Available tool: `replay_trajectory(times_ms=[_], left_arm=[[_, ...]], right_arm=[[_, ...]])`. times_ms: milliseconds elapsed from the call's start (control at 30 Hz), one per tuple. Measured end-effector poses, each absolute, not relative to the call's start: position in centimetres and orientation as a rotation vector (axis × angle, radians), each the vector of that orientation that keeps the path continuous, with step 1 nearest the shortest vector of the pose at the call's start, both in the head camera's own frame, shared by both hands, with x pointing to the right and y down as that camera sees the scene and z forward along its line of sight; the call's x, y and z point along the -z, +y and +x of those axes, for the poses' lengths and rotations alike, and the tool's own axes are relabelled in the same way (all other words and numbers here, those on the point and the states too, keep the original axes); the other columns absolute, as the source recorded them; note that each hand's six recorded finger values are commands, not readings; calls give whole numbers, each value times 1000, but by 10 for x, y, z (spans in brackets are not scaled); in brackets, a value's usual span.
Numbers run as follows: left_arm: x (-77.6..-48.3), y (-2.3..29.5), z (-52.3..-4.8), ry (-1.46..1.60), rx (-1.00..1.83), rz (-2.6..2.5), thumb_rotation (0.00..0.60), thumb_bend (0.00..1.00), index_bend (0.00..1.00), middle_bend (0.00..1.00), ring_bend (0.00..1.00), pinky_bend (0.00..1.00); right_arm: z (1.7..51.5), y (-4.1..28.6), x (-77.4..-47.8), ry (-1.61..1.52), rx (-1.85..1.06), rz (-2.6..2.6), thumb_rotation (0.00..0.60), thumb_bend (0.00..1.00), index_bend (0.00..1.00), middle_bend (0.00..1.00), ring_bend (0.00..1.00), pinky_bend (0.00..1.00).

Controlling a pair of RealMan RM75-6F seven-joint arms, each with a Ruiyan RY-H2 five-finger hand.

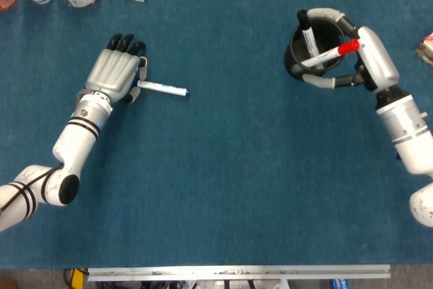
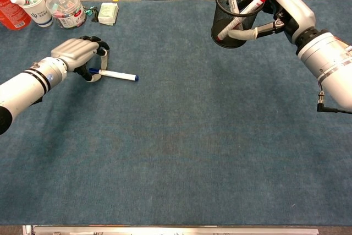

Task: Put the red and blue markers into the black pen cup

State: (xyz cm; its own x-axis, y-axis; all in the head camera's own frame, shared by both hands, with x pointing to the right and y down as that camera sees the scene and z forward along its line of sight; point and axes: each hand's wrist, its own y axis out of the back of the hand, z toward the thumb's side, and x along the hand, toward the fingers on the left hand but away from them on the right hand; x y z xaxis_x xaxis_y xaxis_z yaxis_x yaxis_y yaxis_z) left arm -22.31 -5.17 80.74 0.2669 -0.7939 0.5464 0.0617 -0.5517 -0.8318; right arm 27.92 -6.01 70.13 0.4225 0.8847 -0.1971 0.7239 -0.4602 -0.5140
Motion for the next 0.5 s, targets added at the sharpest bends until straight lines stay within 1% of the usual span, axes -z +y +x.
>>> replay_trajectory(times_ms=[267,500], left_arm=[[-801,-51,-226,683,1366,-1771,600,330,596,175,36,47],[-786,-51,-233,687,1329,-1751,600,330,599,179,36,48]], right_arm=[[278,-58,-702,-1370,-638,-2334,600,512,488,443,336,369],[274,-55,-704,-1353,-645,-2344,600,513,488,443,336,369]])
